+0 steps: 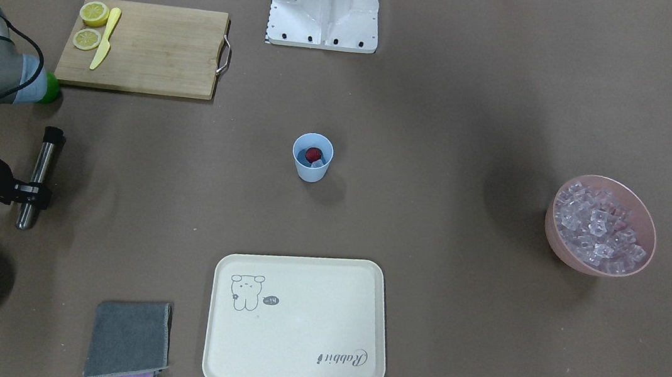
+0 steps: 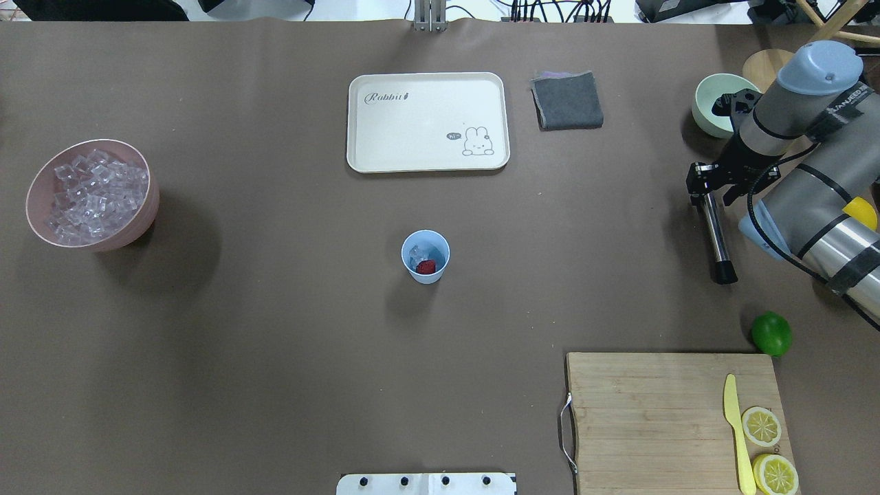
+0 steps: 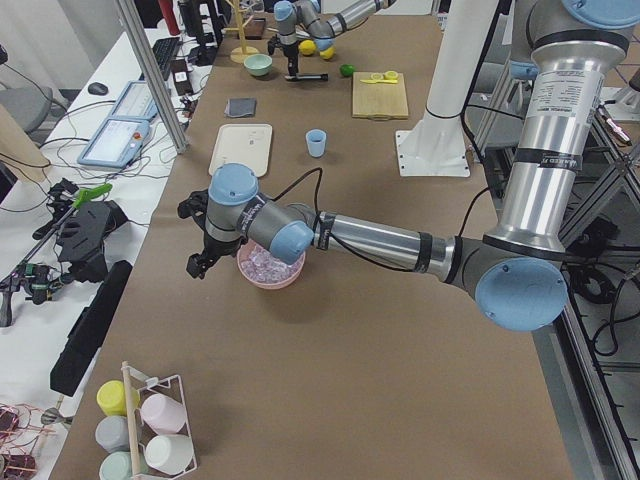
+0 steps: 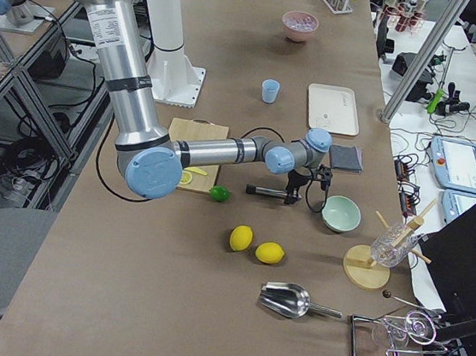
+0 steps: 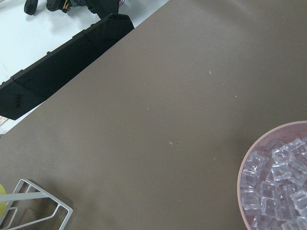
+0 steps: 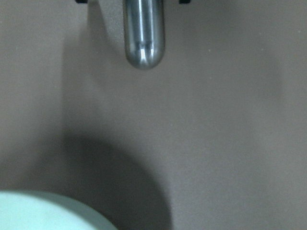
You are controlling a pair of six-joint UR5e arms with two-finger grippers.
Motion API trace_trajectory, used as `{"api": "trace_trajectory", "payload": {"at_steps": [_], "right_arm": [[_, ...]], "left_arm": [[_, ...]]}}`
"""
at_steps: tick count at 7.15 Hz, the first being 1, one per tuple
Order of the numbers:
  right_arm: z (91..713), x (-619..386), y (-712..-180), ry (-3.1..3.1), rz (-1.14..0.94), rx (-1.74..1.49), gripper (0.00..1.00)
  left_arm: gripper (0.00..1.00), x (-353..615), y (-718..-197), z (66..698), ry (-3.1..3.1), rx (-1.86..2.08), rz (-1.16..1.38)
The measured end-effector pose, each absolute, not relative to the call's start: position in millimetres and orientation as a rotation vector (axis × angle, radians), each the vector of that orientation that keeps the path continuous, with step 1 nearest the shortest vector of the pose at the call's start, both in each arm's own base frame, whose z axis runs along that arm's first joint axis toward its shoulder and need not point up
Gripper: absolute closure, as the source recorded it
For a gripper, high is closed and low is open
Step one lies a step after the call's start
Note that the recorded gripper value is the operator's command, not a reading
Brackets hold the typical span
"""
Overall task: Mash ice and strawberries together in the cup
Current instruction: 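Lower the right gripper and grasp the top of the steel muddler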
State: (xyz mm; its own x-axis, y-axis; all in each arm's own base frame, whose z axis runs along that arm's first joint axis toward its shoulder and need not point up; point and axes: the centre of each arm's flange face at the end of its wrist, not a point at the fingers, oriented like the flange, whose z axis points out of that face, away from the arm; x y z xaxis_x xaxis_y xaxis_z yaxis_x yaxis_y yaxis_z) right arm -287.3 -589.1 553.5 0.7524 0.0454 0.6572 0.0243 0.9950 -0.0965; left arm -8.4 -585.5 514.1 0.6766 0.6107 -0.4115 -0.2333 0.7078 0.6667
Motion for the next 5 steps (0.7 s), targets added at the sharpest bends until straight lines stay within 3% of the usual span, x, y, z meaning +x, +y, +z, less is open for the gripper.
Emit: {"api": "trace_trajectory", "payload": {"at_steps": [1,2,5], "right_arm": [[553.7,-288.0,-589.3,-0.719,0.014,-0.103,0.77],[554.1,-288.5,-589.4,-0.718,0.015,-0.104,1.00],[545.6,-291.2,-593.0,-0.726,0.010,-0.094,1.00]], "left_arm": [[0.03,-8.4,-585.5,514.1,0.670,0.617,0.510],[0.03,-8.4,-585.5,513.7,0.670,0.618,0.510],[0.03,-8.9,-586.1,513.4,0.663,0.619,0.508]]}}
